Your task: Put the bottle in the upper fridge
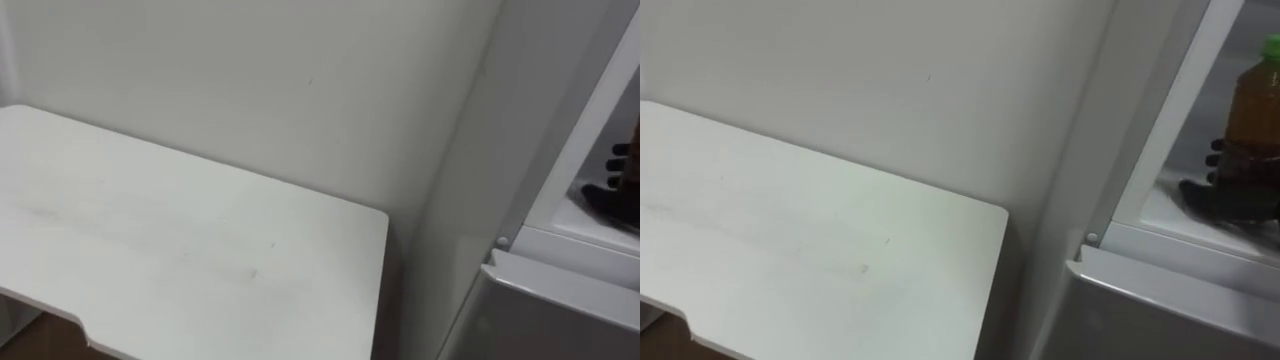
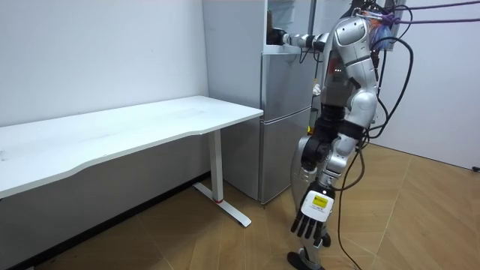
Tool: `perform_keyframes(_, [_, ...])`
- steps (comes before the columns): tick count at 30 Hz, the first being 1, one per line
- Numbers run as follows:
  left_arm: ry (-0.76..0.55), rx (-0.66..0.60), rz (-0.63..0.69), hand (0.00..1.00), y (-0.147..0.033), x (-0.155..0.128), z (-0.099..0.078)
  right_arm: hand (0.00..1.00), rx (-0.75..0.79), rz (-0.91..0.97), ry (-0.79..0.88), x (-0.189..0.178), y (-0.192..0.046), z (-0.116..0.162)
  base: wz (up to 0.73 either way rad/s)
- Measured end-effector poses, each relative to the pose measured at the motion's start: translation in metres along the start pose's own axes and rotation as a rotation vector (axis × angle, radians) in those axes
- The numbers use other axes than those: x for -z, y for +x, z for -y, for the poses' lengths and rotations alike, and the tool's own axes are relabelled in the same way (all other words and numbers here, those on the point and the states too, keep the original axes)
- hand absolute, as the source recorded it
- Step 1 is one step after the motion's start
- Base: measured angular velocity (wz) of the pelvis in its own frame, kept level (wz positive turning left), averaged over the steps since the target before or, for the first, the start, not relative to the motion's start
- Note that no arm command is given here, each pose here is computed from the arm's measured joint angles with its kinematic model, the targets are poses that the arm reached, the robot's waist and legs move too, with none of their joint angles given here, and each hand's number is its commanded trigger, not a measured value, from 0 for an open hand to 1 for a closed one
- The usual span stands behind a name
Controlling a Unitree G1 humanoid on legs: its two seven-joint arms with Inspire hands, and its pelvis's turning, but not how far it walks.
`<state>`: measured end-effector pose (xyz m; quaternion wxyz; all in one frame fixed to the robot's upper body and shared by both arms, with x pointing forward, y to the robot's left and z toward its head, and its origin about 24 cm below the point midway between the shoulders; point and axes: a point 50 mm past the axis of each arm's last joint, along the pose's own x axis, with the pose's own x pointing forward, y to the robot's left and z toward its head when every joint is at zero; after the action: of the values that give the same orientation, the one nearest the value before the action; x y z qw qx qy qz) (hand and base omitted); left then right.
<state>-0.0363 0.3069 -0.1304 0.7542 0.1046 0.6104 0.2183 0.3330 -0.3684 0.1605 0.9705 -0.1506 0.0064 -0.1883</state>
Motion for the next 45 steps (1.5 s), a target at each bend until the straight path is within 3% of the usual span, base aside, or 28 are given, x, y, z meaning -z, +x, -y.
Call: perform_keyframes(45, [0.003, 0.018, -0.031, 0.0, 0.003, 0.0, -0.003, 0.0, -0.103, -0.045, -0.036, 0.013, -0.006, 0.003, 0.0])
